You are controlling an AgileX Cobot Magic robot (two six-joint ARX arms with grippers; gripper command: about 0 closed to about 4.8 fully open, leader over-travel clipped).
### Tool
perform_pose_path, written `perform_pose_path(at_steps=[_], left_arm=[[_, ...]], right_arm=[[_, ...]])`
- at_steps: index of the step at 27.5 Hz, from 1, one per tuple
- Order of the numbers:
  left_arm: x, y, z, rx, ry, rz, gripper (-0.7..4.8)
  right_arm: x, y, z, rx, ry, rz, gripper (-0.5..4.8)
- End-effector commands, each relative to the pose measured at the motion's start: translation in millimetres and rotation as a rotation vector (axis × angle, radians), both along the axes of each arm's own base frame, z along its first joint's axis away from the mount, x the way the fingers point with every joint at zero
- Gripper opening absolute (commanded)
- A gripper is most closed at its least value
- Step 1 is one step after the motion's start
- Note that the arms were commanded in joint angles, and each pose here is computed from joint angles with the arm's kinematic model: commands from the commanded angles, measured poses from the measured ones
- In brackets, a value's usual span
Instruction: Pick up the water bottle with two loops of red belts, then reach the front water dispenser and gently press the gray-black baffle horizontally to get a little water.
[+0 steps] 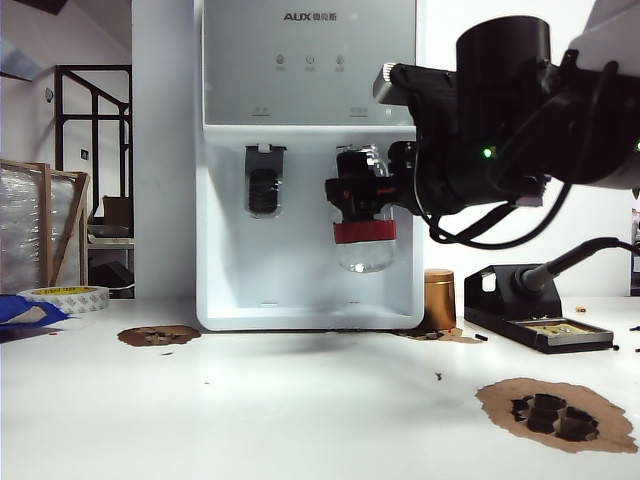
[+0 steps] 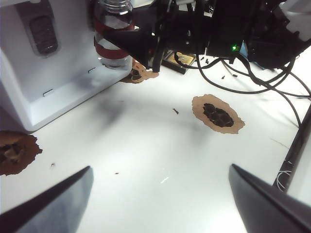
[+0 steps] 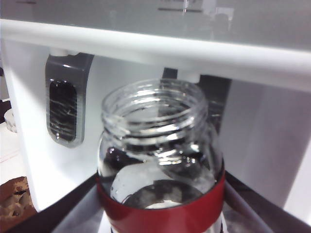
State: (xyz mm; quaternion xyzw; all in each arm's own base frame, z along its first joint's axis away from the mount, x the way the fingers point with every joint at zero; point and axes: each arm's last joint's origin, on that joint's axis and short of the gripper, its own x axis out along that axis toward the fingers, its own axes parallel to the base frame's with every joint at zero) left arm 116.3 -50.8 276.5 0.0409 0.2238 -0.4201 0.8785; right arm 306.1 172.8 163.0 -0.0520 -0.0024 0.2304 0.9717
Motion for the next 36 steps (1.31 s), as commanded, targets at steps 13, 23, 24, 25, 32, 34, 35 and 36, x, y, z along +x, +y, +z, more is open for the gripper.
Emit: perform_pose_path(at_steps=[13, 23, 24, 25, 32, 34, 35, 36], left_arm=[[0.3, -0.4, 1.3, -0.002, -0.009, -0.008, 4.79], [-0.7, -0.1, -0.5, 0.005, 0.013, -0.008, 4.79], [-0.7, -0.1, -0.5, 0.005, 0.013, -0.008, 4.79], [-0.6, -0.1, -0.4, 0.005, 0.012, -0.008, 4.79], [-0.2, -0.2, 0.1, 0.003, 0.005, -0.008, 4.79], [-0.2, -0.2, 0.1, 0.003, 0.005, -0.008, 4.79], [-0.2, -0.2, 0.0, 0.003, 0.006, -0.008, 4.79], [-0.2, -0.2, 0.0, 0.003, 0.006, -0.008, 4.79]], right_arm=[[19.0, -7.1, 15.5, 0.016, -0.023, -0.042, -0.02], [21.7, -14.3, 15.9, 0.008, -0.021, -0.178, -0.02], [21.7, -14.6, 16.8, 0.009, -0.027, -0.188, -0.02], [22.1, -15.4, 18.0, 0.014, -0.039, -0.179, -0.02], [21.8, -14.2, 18.4, 0.014, -0.043, -0.132, -0.02], [21.7, -14.1, 18.3, 0.014, -0.042, -0.129, -0.02], [21.6, -13.7, 18.3, 0.015, -0.042, -0.115, -0.02], [21.6, -13.6, 18.4, 0.015, -0.043, -0.109, -0.02]])
